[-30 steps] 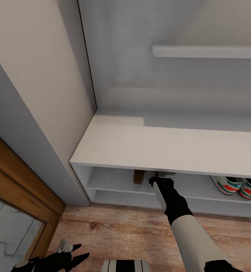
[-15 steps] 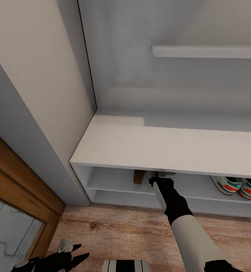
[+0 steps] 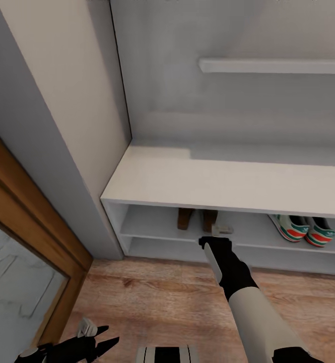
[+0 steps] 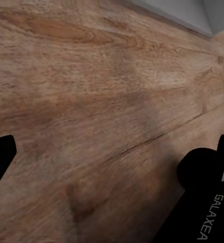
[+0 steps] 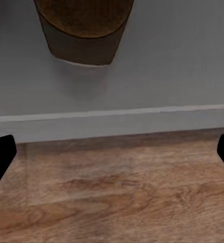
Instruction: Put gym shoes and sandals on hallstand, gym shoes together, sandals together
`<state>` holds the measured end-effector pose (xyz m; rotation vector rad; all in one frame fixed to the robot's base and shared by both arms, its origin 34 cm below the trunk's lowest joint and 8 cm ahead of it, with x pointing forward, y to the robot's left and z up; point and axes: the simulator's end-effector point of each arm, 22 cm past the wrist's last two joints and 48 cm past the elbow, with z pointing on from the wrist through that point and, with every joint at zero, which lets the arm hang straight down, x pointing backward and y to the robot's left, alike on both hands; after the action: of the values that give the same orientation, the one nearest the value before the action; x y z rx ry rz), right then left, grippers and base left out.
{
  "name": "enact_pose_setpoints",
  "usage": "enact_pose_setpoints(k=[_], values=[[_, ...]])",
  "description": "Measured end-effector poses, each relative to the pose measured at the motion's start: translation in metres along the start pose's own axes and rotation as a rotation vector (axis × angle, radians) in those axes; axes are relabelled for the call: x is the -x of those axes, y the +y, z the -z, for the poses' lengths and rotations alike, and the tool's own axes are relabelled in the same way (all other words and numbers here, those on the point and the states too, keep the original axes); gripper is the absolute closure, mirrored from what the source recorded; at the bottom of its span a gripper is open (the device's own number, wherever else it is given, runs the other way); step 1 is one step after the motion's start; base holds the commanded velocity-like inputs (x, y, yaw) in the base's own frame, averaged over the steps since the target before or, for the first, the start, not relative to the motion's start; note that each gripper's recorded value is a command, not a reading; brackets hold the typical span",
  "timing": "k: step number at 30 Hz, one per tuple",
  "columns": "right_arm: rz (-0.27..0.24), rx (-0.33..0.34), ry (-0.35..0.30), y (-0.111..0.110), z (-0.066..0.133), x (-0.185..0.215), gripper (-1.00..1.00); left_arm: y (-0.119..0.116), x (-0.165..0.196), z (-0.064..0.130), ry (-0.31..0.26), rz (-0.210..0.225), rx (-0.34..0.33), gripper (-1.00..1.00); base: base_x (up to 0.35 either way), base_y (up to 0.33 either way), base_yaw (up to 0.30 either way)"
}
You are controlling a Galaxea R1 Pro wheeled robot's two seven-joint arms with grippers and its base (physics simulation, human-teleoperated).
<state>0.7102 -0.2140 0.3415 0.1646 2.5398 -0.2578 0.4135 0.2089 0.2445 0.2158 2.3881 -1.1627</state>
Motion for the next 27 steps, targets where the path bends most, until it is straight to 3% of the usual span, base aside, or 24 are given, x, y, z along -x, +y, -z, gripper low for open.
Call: enact_pose_setpoints(k=[27], values=[[0.000, 0.002, 0.001, 0.0007, -0.0002, -0.0006, -1.00, 0.0006, 0.0002, 0.0007, 0.000, 0.001, 0.001, -1.00, -0.336, 0.000, 0.000]])
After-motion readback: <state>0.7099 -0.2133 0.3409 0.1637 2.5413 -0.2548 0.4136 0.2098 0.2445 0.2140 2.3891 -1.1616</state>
